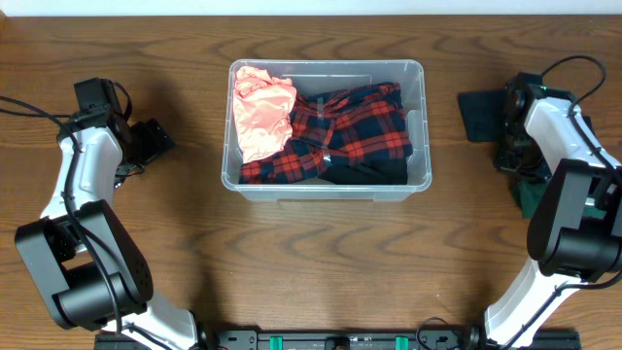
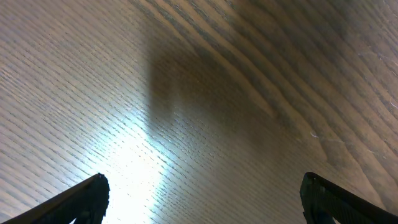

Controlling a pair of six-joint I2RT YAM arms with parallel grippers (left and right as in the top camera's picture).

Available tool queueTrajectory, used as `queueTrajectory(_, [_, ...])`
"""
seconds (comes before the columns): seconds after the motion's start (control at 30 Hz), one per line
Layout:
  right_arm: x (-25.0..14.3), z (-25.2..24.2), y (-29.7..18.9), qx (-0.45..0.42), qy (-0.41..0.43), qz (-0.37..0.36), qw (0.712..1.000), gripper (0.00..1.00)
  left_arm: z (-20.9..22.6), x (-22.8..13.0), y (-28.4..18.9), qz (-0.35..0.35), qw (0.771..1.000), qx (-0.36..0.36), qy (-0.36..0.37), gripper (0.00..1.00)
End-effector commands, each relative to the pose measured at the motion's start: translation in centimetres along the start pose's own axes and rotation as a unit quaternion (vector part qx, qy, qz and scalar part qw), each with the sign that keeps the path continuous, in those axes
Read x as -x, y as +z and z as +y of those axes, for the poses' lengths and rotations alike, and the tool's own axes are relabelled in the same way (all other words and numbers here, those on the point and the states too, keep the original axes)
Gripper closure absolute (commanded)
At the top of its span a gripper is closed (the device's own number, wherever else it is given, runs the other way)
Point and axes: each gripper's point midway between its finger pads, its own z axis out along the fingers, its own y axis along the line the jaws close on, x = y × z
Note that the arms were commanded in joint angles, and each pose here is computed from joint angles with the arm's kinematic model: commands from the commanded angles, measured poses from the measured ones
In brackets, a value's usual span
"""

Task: Pack container
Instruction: 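Grasp the green garment on the right with the right gripper, then lift the green garment and carry it over the bin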

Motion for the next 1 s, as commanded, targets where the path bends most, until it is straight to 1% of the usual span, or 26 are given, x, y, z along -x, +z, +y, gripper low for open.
queueTrajectory(0.0, [1.9, -1.0, -2.3, -0.001, 0.021, -0.026, 0.999, 0.99, 0.2, -0.3, 0.3, 0.006, 1.0, 0.004, -0.006, 0.02])
queueTrajectory(0.13, [3.2, -1.4, -6.9, 0.018, 0.014, -0.056, 0.998, 0.99, 0.2, -0.3, 0.3, 0.006, 1.0, 0.004, -0.006, 0.02])
queueTrajectory(0.27, [4.0, 0.7, -13.1, 0.084, -0.103, -0.105, 0.986, 0.99, 0.3, -0.3, 0.3, 0.006, 1.0, 0.004, -0.006, 0.02])
queueTrajectory(0.4, [4.2, 1.7, -18.5, 0.097, -0.165, -0.162, 0.968, 0.99, 0.2, -0.3, 0.3, 0.006, 1.0, 0.004, -0.006, 0.02])
queueTrajectory(0.53, [3.6, 3.4, -23.9, 0.111, -0.209, -0.222, 0.946, 0.99, 0.2, -0.3, 0.3, 0.006, 1.0, 0.004, -0.006, 0.02])
queueTrajectory(0.67, [2.4, 5.5, -28.8, 0.121, -0.257, -0.282, 0.916, 0.99, 0.2, -0.3, 0.3, 0.006, 1.0, 0.004, -0.006, 0.02])
queueTrajectory(0.8, [0.8, 6.9, -32.6, 0.104, -0.302, -0.335, 0.887, 0.99, 0.2, -0.3, 0.3, 0.006, 1.0, 0.004, -0.006, 0.02])
queueTrajectory(0.97, [-3.0, 10.8, -36.2, 0.094, -0.406, -0.384, 0.824, 0.99, 0.2, -0.3, 0.3, 0.006, 1.0, 0.004, -0.006, 0.02])
